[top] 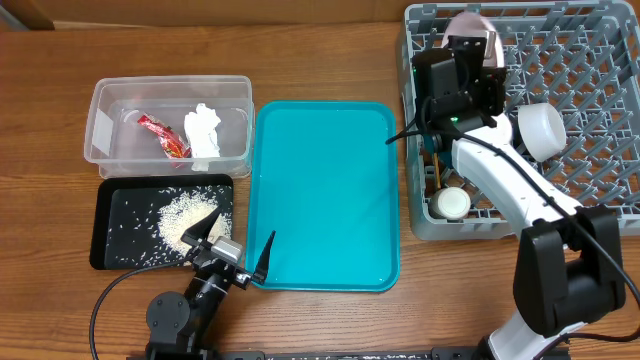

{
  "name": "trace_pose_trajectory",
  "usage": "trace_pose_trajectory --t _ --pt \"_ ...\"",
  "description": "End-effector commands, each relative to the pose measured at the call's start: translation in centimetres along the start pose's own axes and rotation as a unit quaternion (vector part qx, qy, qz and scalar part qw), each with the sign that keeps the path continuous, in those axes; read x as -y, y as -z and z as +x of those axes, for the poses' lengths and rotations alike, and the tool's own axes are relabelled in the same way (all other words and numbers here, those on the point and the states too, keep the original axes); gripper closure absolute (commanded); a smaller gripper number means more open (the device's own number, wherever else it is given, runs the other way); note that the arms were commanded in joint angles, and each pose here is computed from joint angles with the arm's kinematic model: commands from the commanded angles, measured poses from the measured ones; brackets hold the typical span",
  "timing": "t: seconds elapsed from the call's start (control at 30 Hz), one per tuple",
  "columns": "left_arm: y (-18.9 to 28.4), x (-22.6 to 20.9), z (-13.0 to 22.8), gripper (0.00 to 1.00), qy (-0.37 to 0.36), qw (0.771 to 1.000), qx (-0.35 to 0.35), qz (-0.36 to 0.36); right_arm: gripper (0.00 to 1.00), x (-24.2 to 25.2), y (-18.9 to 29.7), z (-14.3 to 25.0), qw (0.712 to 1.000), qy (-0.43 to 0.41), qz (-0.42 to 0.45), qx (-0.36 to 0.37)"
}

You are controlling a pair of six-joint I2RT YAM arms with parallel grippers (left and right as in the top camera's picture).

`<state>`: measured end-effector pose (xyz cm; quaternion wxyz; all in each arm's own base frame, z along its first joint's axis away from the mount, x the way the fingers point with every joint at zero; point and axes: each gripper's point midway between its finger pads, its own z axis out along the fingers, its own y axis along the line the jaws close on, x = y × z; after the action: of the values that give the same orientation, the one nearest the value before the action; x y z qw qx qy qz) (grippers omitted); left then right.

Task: Sort waste into correct bins and load items into the dishwasher

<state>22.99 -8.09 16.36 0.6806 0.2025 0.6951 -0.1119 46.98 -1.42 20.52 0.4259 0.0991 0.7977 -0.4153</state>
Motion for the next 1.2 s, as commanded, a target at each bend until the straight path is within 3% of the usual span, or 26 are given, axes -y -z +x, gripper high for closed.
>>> trace_pose_trajectory --t 0.0,0.07,0.17,0.23,0.43,0.53,0.6,0.73,0.8,0.83,0.9,1.0,1.17 --pt "0.0 0.0 0.0 0.00 -0.008 1.000 0.003 0.001 0.77 -0.6 0.6 -0.5 1.000 0.000 -0.012 0.007" --pt "0.0 0.0 0.0 0.00 -0.008 1.000 0.003 0.000 0.59 -0.7 0.7 -0.4 1.000 0.005 -0.012 0.006" --pt "0.0 0.0 0.0 0.00 -0.008 1.000 0.003 0.001 0.55 -0.2 1.0 -0.3 1.000 0.011 0.006 0.006" --pt "0.0 0.0 0.0 0.00 -0.008 1.000 0.003 0.001 0.47 0.3 1.5 -0.5 1.000 0.010 0.021 0.010" --pt "0.0 0.0 0.0 0.00 -0.008 1.000 0.003 0.001 0.44 0.8 6.4 -2.8 0.999 0.004 -0.009 0.048" --pt "0.0 0.0 0.0 0.00 -0.008 1.000 0.003 0.001 0.43 1.4 11.2 -4.4 0.995 0.000 -0.066 0.081" --pt "0.0 0.0 0.0 0.00 -0.008 1.000 0.003 0.001 0.37 1.6 14.9 -5.1 0.987 0.004 -0.124 0.104" --pt "0.0 0.0 0.0 0.00 -0.008 1.000 0.003 0.001 0.25 1.2 24.4 -4.4 0.932 0.019 -0.335 0.137" --pt "0.0 0.0 0.0 0.00 -0.008 1.000 0.003 0.001 0.14 1.2 29.5 -3.1 0.880 0.013 -0.456 0.134" --pt "0.0 0.0 0.0 0.00 -0.008 1.000 0.003 0.001 0.00 1.5 31.7 -2.6 0.853 0.007 -0.505 0.129" --pt "0.0 0.0 0.0 0.00 -0.008 1.000 0.003 0.001 0.00 2.7 35.2 -1.7 0.804 -0.011 -0.583 0.117" --pt "0.0 0.0 0.0 0.00 -0.008 1.000 0.003 0.001 0.00 4.9 37.7 -1.4 0.760 -0.032 -0.639 0.114" --pt "0.0 0.0 0.0 0.00 -0.008 1.000 0.003 0.001 0.00 7.5 37.5 0.9 0.751 -0.008 -0.653 0.098"
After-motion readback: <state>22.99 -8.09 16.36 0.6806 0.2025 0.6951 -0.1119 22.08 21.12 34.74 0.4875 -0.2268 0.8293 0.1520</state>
